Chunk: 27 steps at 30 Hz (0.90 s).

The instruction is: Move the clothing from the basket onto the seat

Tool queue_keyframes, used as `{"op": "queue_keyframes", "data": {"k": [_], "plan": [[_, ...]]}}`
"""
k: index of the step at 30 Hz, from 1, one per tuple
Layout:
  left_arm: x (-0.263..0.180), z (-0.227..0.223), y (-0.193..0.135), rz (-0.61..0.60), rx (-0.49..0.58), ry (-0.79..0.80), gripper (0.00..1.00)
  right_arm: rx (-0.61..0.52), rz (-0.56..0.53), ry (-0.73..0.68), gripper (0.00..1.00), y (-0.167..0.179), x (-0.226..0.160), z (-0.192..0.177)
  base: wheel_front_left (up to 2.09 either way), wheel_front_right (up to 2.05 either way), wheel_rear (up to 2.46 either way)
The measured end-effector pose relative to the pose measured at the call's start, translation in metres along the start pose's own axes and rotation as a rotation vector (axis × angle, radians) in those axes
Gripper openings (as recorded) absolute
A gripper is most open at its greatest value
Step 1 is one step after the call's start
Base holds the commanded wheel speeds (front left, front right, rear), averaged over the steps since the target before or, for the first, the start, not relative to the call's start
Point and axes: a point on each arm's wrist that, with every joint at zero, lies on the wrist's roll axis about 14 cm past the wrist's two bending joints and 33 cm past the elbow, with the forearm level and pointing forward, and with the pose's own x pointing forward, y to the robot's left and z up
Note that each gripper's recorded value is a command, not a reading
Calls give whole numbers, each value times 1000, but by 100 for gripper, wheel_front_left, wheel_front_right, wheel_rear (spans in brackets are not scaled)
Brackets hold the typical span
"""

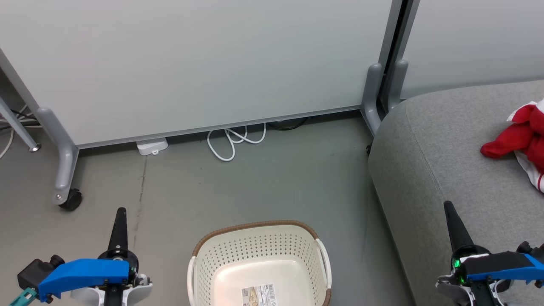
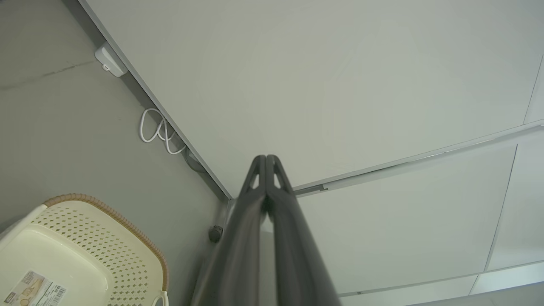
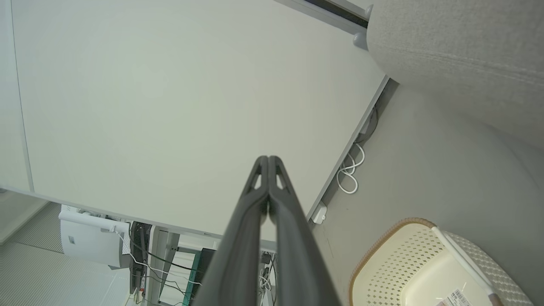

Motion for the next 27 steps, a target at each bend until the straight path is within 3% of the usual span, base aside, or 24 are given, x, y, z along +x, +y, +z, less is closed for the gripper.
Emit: {"op": "queue_keyframes", "data": {"k": [27], "plan": [[5,1,-12,-45,-227,18,0,218,25,-5,0,5,-1,8,0,0,0]]}}
